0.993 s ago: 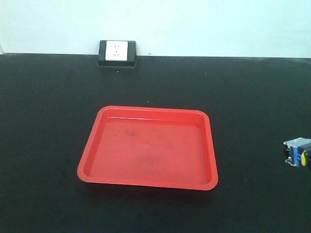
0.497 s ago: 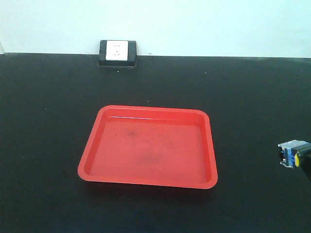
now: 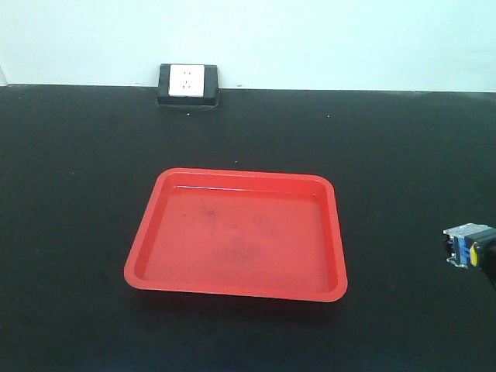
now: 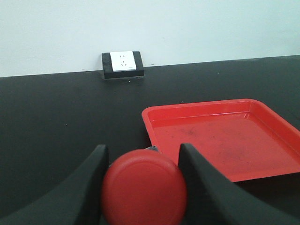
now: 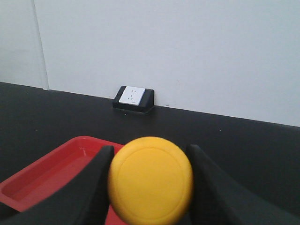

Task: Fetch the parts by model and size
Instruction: 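Lower the red-capped button into the red tray with the left gripper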

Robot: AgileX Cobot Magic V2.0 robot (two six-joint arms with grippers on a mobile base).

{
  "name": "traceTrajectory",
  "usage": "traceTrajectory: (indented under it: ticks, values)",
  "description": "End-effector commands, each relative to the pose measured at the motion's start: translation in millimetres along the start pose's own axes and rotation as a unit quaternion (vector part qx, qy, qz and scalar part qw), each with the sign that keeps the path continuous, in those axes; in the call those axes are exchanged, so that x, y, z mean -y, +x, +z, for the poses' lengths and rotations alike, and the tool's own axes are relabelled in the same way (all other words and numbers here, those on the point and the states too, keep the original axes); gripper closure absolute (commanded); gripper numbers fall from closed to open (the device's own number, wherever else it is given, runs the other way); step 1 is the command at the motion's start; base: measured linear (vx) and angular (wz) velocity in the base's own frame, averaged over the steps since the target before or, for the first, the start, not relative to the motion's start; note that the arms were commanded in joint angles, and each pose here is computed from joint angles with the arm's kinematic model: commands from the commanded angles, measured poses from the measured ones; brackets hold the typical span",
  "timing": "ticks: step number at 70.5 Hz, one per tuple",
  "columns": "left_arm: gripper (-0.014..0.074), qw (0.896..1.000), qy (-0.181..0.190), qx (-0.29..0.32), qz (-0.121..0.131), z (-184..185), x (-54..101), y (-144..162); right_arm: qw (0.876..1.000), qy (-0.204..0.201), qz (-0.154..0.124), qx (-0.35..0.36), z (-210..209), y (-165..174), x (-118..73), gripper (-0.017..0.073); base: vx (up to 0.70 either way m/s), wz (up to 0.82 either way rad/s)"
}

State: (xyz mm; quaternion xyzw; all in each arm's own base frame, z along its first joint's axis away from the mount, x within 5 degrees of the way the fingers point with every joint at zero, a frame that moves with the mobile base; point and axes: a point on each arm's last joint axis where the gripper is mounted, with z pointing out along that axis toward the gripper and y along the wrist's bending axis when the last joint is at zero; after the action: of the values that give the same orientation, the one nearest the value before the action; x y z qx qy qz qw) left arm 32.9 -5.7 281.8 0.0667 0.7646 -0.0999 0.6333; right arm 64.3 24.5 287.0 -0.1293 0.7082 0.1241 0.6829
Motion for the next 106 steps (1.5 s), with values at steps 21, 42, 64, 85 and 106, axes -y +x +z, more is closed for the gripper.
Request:
traceTrajectory:
  ticks: [21, 42, 64, 85, 106]
  values:
    - [0.0601, 0.999, 0.007, 0.046, -0.003, -1.3, 1.8, -15.3, 0.999, 0.005, -0.006, 0.05, -0.2, -16.8, 0.7, 0.0569, 0.0, 0.0]
    - [0.0597, 0.999, 0.015, 0.042, -0.03, 7.3, 5.8, -45.2, 0.999, 0.005, -0.006, 0.049, -0.2, -16.7, 0.7, 0.0569, 0.0, 0.0]
    - [0.0594, 0.999, 0.027, -0.037, -0.015, 73.1, 17.1, -109.4, 0.999, 0.005, -0.006, 0.049, -0.2, -16.7, 0.7, 0.0569, 0.0, 0.0]
    - [0.0594, 0.983, 0.091, -0.159, 0.004, 178.6, 39.1, -113.8, 0.999, 0.005, -0.006, 0.049, -0.2, -16.7, 0.7, 0.0569, 0.0, 0.0]
    - [0.0594, 0.958, 0.133, -0.252, 0.031, 269.4, 75.0, -84.9, 0.999, 0.005, -0.006, 0.051, -0.2, -17.0, 0.8, 0.0569, 0.0, 0.0]
